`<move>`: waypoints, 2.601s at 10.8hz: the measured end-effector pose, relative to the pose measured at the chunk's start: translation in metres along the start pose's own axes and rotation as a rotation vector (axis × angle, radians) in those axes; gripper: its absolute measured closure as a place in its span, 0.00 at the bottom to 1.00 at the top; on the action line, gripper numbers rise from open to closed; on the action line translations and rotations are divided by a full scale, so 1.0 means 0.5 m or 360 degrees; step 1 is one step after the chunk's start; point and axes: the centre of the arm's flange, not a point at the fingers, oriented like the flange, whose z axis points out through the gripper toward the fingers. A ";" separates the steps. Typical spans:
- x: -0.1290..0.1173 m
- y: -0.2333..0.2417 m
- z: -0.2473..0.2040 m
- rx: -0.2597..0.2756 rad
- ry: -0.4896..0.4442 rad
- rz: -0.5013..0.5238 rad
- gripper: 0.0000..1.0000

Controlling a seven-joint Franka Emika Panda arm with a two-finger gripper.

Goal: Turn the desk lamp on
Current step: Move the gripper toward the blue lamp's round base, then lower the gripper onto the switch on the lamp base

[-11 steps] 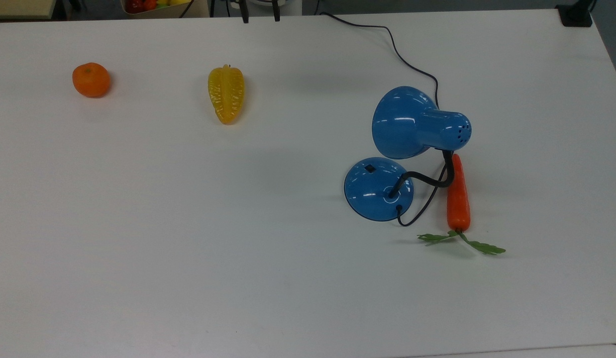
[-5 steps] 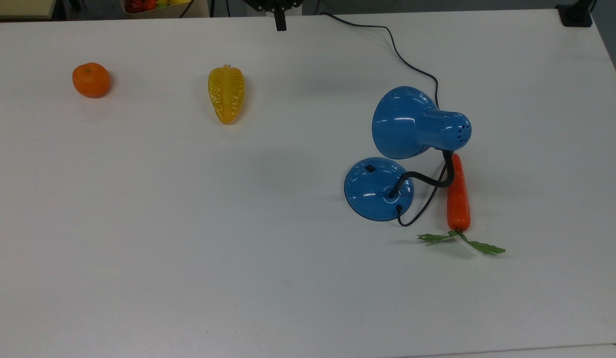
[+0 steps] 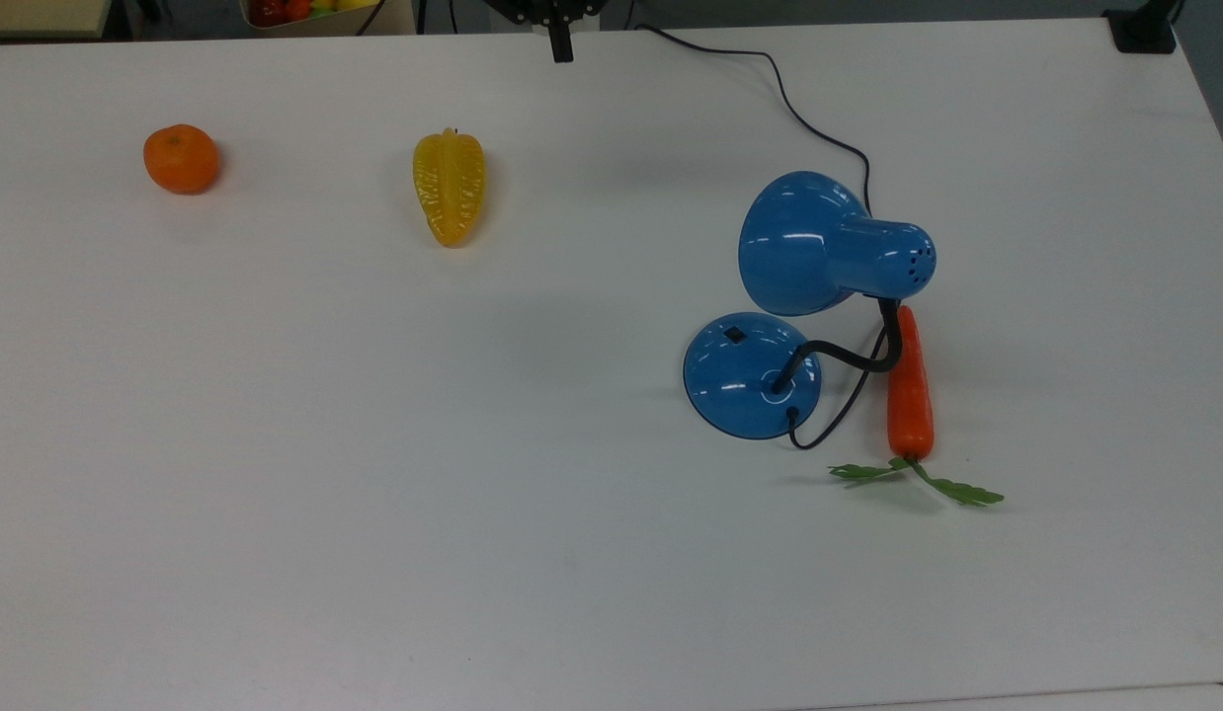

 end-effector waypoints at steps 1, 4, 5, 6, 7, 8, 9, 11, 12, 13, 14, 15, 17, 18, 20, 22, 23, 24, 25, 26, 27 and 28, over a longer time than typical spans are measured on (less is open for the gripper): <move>-0.001 -0.001 0.007 0.0000 -0.0011 -0.0001 0.99; 0.000 -0.013 0.036 0.0002 -0.0055 -0.0017 0.99; 0.003 -0.022 0.044 0.0003 -0.0065 -0.0032 0.99; 0.003 -0.026 0.048 0.0004 -0.0072 -0.0081 0.99; 0.004 -0.026 0.055 0.0006 -0.0081 -0.0145 0.99; 0.005 -0.027 0.064 0.0009 -0.0095 -0.0233 0.99; 0.005 -0.027 0.078 0.0014 -0.0114 -0.0346 0.99; 0.017 -0.030 0.109 0.0015 -0.0080 -0.0492 0.99; 0.027 -0.043 0.141 0.0010 -0.0027 -0.0537 0.99; 0.034 -0.056 0.172 0.0003 0.0034 -0.0557 0.99; 0.038 -0.071 0.207 -0.0003 0.0092 -0.0576 0.99; 0.038 -0.085 0.245 -0.0004 0.0121 -0.0594 0.99; 0.045 -0.117 0.305 0.0000 0.0152 -0.0635 0.99; 0.050 -0.135 0.330 0.0003 0.0167 -0.0657 0.99; 0.060 -0.166 0.383 0.0008 0.0202 -0.0689 0.99; 0.072 -0.186 0.433 0.0012 0.0243 -0.0700 0.99; 0.077 -0.196 0.452 0.0014 0.0264 -0.0707 0.99; 0.083 -0.204 0.465 0.0014 0.0303 -0.0711 0.99; 0.089 -0.211 0.476 0.0013 0.0348 -0.0712 0.99; 0.094 -0.219 0.485 0.0015 0.0385 -0.0716 0.99; 0.096 -0.230 0.497 0.0021 0.0413 -0.0723 0.99; 0.098 -0.240 0.510 0.0025 0.0429 -0.0731 0.99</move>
